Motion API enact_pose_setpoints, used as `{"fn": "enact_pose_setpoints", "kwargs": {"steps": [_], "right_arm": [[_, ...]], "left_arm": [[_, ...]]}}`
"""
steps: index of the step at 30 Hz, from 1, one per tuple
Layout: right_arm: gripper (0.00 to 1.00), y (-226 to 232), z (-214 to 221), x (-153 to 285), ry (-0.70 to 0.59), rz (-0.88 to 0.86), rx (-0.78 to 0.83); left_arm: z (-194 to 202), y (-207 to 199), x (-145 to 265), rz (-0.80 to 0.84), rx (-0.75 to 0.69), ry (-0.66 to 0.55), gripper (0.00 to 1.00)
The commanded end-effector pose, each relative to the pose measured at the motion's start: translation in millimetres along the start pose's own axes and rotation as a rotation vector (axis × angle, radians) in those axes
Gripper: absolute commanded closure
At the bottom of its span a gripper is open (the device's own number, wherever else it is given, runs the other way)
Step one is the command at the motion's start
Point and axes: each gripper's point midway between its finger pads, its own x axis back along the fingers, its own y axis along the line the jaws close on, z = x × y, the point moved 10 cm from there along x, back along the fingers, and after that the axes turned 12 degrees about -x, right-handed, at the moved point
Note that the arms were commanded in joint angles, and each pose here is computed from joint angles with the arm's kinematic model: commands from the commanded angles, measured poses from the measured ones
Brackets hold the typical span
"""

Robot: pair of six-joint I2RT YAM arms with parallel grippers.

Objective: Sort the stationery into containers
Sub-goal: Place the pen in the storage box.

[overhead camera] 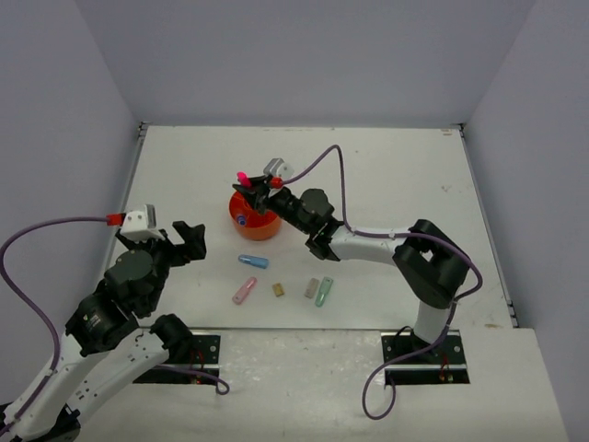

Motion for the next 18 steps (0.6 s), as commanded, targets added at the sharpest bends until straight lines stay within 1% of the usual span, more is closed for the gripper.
{"fn": "enact_pose_setpoints", "kwargs": {"steps": [1, 7, 8, 11, 17, 18], "right_arm": [[1.0, -14, -29, -22, -0.169, -0.032, -0.027], [1.0, -30, -17, -32, -0.158, -0.005, -0.052], [1.0, -33, -8, -34, -0.142, 0.001, -0.059], [1.0, -36, -4, -39, -0.166, 0.0, -0.072], [1.0, -40, 13, -48, -0.17, 0.005, -0.12], [0.98, -42, 15, -48, -0.178, 0.024, -0.127]], "left_arm": [[-7, -9, -5, 0.05, -0.009, -0.024, 0.0], [-5, -12, -8, 0.075, -0.021, -0.015, 0.0], [-5, -13, -8, 0.083, -0.019, -0.017, 0.0], [-5, -14, -8, 0.086, -0.022, -0.016, 0.0], [-4, -14, -8, 0.094, -0.021, -0.019, 0.0], [-4, -14, -8, 0.097, -0.022, -0.019, 0.0]]}}
